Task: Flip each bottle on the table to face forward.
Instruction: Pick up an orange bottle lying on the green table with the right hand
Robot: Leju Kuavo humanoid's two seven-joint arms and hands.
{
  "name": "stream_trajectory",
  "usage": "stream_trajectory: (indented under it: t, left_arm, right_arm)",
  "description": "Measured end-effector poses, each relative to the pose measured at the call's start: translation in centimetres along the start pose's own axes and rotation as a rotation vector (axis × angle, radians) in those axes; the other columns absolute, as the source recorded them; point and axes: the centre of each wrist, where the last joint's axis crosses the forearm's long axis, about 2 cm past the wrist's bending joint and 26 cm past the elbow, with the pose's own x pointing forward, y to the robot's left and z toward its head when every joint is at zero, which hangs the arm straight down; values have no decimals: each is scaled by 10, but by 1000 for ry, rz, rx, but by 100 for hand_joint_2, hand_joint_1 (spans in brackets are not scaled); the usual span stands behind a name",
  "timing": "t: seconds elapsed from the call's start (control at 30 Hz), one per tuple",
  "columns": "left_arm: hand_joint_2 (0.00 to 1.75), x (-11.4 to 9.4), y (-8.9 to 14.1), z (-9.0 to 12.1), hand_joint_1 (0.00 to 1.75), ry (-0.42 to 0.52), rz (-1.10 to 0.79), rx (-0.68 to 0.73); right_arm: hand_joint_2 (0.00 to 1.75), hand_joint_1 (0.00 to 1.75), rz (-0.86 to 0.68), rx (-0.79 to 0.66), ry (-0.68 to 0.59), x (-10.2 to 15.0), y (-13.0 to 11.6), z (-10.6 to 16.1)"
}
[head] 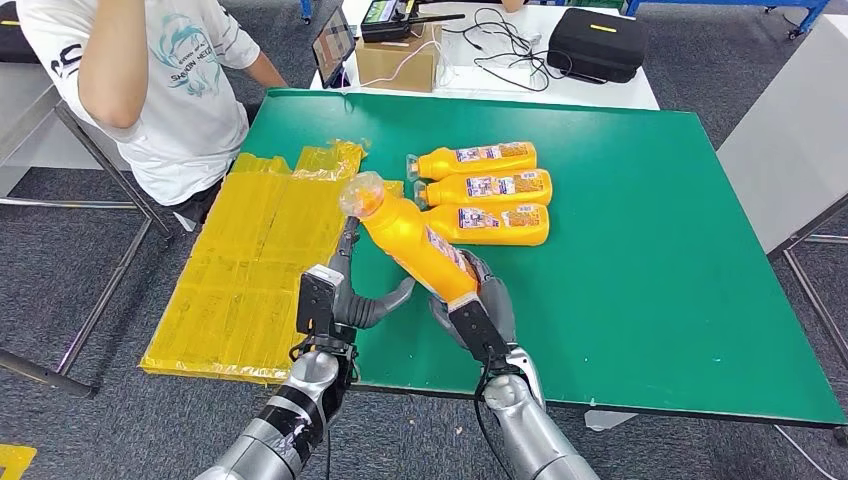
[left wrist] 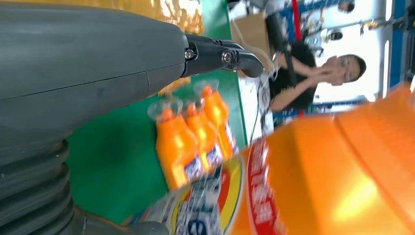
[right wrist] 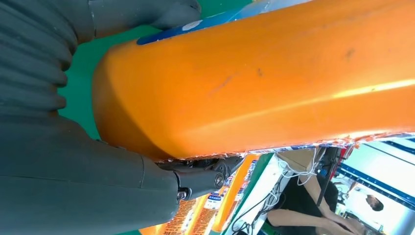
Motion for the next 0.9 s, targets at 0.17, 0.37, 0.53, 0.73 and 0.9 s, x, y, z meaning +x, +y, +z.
stream_trajectory:
  t: [0.17, 0.37, 0.53, 0.73, 0.9]
  left_arm:
    - [175, -2, -1, 1, 0, 22, 57, -34]
    - [175, -3, -9, 1, 0, 101, 297, -244]
    - [175, -5, -7, 1, 0, 136, 465, -381]
    - [175, -8, 0, 1, 0, 150, 538, -422]
    - [175, -8, 1, 1, 0, 150, 539, -419]
  right_arm:
    - [175, 175, 1, 7, -7, 0, 1, -2]
    - [175, 175, -12, 59, -51, 2, 5, -6]
    - [175, 175, -31, 99, -63, 0, 8, -6]
    - [175, 175, -30, 153, -63, -3, 12, -2]
    - [175, 175, -24, 173, -57, -4, 14, 0]
